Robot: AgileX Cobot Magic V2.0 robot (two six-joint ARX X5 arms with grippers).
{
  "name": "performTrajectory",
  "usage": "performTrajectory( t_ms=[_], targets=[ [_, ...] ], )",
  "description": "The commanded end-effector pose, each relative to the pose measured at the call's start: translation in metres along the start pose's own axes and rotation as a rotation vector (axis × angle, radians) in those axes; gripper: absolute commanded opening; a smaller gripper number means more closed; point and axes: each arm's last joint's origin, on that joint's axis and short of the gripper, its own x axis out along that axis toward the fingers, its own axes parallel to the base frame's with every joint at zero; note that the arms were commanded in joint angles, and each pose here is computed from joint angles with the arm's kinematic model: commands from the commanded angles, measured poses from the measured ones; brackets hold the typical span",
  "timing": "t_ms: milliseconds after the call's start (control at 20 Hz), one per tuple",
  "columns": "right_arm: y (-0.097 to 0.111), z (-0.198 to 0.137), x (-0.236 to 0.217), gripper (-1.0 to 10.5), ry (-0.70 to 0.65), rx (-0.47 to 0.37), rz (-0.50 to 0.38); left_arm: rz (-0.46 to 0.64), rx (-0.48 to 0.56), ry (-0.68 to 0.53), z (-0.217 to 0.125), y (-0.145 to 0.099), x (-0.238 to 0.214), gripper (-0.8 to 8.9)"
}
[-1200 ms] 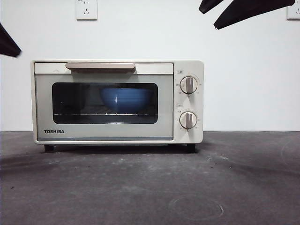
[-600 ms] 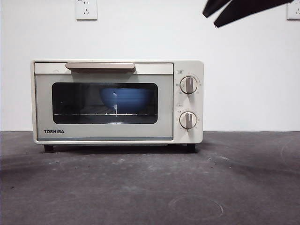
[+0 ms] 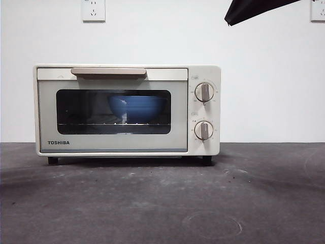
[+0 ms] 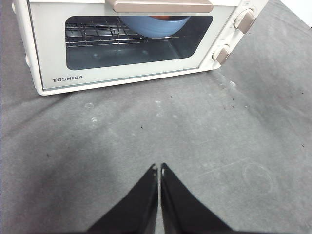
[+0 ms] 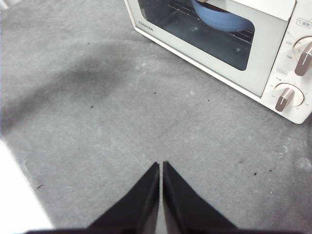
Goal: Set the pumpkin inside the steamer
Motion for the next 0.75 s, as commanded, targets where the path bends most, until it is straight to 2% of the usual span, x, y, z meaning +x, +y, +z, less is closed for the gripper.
performTrajectory(
  t_ms=[50, 200, 250, 350, 400, 500, 600, 750],
  targets=[
    [0.002, 0.003, 0.000, 0.1, -0.010, 0.003, 0.008, -0.002, 0.026, -0.020, 0.004, -0.002, -0.003, 0.18],
    [0.002, 0.003, 0.000, 0.1, -0.010, 0.003, 0.008, -0.002, 0.044, -0.024, 0.004, -0.002, -0.003, 0.18],
    [0.002, 0.003, 0.000, 0.1, -0.010, 0.003, 0.008, 0.006, 0.130, -0.044, 0.006, -0.002, -0.004, 0.19],
    [0.002, 0.003, 0.000, 0.1, -0.010, 0.003, 0.008, 0.023, 0.233, -0.161, 0.012, -0.003, -0.009, 0.19],
    [0.002, 0.003, 0.000, 0.1, -0.010, 0.003, 0.008, 0.048, 0.295, -0.264, 0.015, -0.002, -0.012, 0.19],
    [0.002, 0.003, 0.000, 0.1, -0.010, 0.003, 0.008, 0.144, 0.383, -0.445, 0.011, 0.002, -0.014, 0.19],
    [0.002, 0.003, 0.000, 0.1, -0.010, 0.003, 0.008, 0.255, 0.400, -0.567, -0.004, 0.009, -0.011, 0.18],
    [0.002, 0.003, 0.000, 0.1, -0.010, 0.003, 0.008, 0.369, 0.385, -0.622, -0.037, 0.023, 0.005, 0.19]
  ],
)
